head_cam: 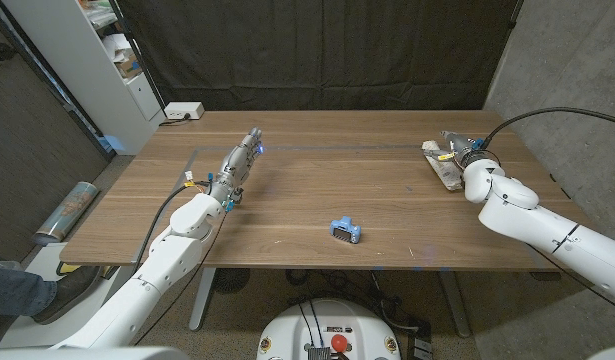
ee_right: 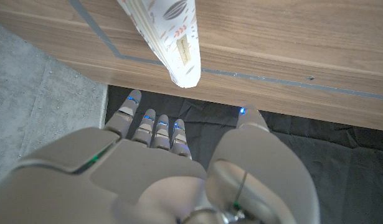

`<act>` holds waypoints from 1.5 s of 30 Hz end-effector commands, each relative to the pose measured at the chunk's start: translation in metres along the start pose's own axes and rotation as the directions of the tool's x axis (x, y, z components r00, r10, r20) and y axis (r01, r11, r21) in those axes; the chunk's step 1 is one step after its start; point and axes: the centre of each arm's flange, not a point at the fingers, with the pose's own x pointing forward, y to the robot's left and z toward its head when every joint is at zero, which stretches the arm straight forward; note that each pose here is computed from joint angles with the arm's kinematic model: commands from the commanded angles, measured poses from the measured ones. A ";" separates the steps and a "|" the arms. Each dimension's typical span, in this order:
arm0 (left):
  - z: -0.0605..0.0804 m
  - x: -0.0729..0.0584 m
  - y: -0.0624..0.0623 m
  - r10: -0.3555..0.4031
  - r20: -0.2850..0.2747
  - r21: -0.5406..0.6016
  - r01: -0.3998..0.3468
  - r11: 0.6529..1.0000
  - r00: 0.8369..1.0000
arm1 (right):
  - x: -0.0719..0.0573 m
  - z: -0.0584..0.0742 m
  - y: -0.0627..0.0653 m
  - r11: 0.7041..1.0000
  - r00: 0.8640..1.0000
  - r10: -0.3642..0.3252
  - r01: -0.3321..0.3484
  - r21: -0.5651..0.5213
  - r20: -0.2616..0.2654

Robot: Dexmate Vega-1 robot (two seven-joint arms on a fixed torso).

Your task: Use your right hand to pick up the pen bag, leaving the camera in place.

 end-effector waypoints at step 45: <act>-0.002 -0.004 0.003 0.023 -0.003 0.001 -0.023 1.000 1.000 | 0.034 -0.015 0.013 0.995 0.990 0.099 -0.098 0.016 -0.099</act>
